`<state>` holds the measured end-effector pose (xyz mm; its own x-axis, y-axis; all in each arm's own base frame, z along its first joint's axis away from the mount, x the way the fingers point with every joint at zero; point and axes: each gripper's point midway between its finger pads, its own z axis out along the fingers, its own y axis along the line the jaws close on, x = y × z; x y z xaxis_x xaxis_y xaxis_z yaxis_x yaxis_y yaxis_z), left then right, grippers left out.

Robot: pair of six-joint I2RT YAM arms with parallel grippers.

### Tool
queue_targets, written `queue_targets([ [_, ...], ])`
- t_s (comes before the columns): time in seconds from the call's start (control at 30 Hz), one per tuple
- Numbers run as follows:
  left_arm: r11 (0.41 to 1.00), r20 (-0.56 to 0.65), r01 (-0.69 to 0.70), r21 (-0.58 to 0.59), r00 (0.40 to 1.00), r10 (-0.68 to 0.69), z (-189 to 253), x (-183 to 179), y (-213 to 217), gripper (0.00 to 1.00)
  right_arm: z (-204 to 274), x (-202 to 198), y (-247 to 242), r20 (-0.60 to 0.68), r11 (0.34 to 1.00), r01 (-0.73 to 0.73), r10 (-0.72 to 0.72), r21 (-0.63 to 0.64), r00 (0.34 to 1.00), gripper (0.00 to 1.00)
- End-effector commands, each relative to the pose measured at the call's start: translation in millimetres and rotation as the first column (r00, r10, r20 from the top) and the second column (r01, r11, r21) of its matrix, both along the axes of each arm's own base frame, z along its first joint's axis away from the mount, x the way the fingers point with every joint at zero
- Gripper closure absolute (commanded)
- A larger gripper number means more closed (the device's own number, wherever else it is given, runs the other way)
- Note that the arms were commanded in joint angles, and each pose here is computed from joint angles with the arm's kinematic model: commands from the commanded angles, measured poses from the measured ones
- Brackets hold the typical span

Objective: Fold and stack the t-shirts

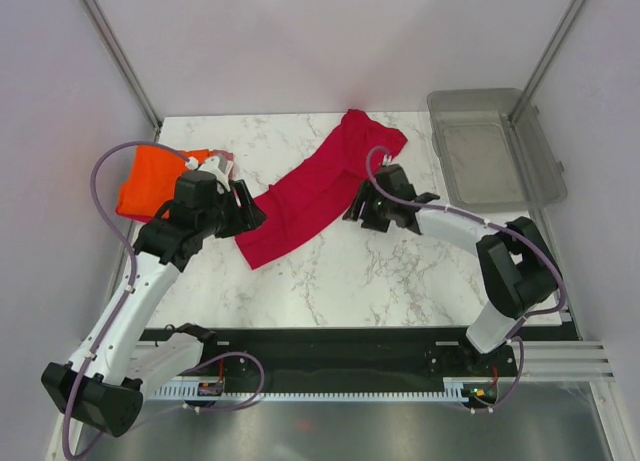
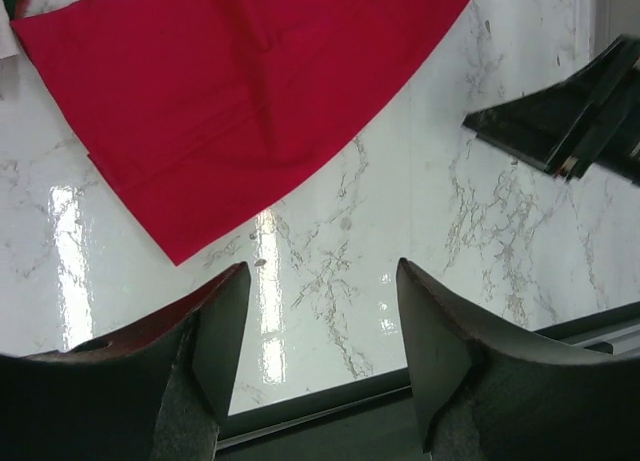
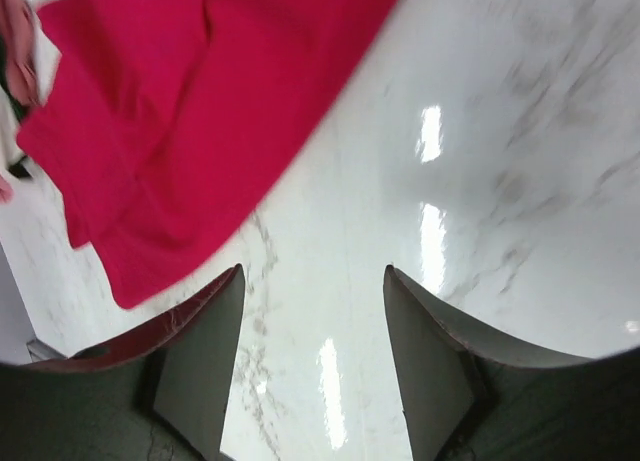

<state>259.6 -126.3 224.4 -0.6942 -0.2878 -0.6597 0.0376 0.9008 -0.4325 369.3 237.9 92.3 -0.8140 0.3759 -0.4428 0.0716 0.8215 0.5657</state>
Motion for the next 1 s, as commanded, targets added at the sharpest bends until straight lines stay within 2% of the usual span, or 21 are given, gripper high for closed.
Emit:
queue_targets([
  [0.0,0.999,0.052,-0.044,-0.008,0.998,0.044,25.0,-0.6,9.7,0.32,9.9,-15.8,32.8,0.012,0.991,0.09,-0.092,0.1,0.996,0.34],
  [0.03,0.999,0.054,-0.048,-0.007,0.997,0.048,27.0,-1.2,11.4,0.32,6.5,-17.9,34.6,-0.004,0.979,0.164,-0.165,0.117,0.986,0.32],
  [0.23,0.998,0.074,-0.057,-0.006,0.996,0.057,33.3,-7.2,16.9,0.31,-9.7,-49.0,83.6,-0.015,0.951,0.28,-0.281,0.132,0.96,0.34],
  [0.33,0.998,0.078,-0.059,0.0,0.995,0.059,33.1,-9.1,19.2,0.31,-20.6,-58.3,112.5,-0.036,0.943,0.301,-0.298,0.14,0.954,0.34],
  [0.4,0.998,0.069,-0.058,0.007,0.996,0.057,31.4,-10.9,20.4,0.31,-14.8,-63.1,140.8,-0.048,0.93,0.308,-0.304,0.2,0.951,0.35],
  [0.57,0.999,0.059,-0.044,0.005,0.997,0.044,37.5,-15.9,21.4,0.3,-41.2,-92.1,186.6,-0.102,0.901,0.348,-0.332,0.259,0.938,0.37],
  [0.77,0.999,0.07,-0.044,0.001,0.997,0.044,47.7,-21.0,25.4,0.28,-59.8,-98.8,230.9,-0.145,0.88,0.368,-0.339,0.3,0.93,0.39],
  [0.87,0.999,0.081,-0.043,0.004,0.996,0.043,54.1,-24.6,27.5,0.28,-71.2,-96.7,234.3,-0.156,0.864,0.394,-0.363,0.312,0.919,0.42],
  [0.97,0.999,0.091,-0.05,0.013,0.995,0.049,57.7,-27.6,30.8,0.28,-80.6,-93.4,234.9,-0.146,0.864,0.406,-0.379,0.296,0.914,0.51],
])
